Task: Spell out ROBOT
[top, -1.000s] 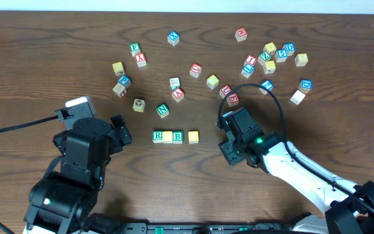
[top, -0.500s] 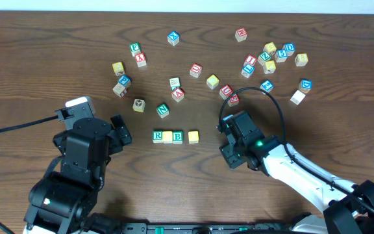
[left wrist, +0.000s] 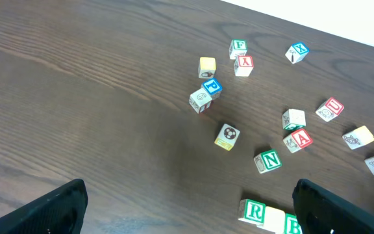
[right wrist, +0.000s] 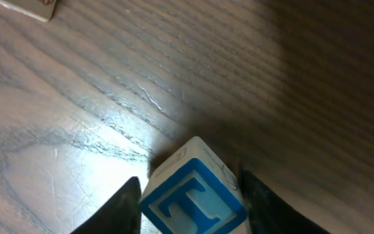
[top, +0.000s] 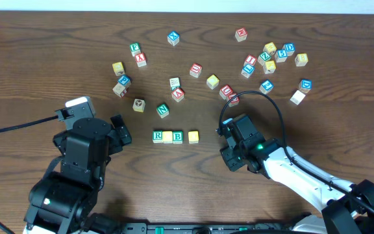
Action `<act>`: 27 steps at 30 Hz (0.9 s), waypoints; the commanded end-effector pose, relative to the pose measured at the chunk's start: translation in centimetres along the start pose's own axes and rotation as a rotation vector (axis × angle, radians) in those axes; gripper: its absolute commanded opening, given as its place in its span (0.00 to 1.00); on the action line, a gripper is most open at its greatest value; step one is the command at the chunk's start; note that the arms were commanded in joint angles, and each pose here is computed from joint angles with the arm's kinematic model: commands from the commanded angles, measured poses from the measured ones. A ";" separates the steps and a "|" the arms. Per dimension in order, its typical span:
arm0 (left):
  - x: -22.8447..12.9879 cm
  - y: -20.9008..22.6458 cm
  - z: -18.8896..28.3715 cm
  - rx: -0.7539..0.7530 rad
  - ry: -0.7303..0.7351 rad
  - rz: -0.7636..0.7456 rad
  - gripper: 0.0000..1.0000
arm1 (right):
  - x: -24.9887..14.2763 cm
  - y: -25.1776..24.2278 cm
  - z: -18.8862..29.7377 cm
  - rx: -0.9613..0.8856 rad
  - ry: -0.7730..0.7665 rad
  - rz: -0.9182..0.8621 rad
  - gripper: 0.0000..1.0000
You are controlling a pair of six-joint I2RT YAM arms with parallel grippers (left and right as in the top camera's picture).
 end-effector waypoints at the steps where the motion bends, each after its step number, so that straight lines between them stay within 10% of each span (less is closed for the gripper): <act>1: 0.8 0.2 0.5 0.008 -0.025 -0.001 0.99 | 0.1 0.2 0.1 0.008 -0.013 0.001 0.39; 11: 0.8 0.2 0.5 0.008 -0.024 -0.002 0.99 | 0.1 0.2 0.1 0.009 -0.012 -0.011 0.14; 21: 0.8 0.2 0.5 0.008 -0.025 -0.001 0.99 | 0.1 0.2 0.1 0.012 -0.012 -0.010 0.18; 27: 0.8 0.2 0.5 0.008 -0.025 -0.001 0.99 | 0.1 0.2 0.1 0.011 -0.012 -0.009 0.53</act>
Point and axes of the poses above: each gripper's point midway between its finger pads, its own z axis back along the fingers, its own y axis along the line the jaws close on, x = y × z, the point moved 3 cm from there along z, back along the fingers, and after that the axes turned 5 degrees about -z, right-handed, at the moved point
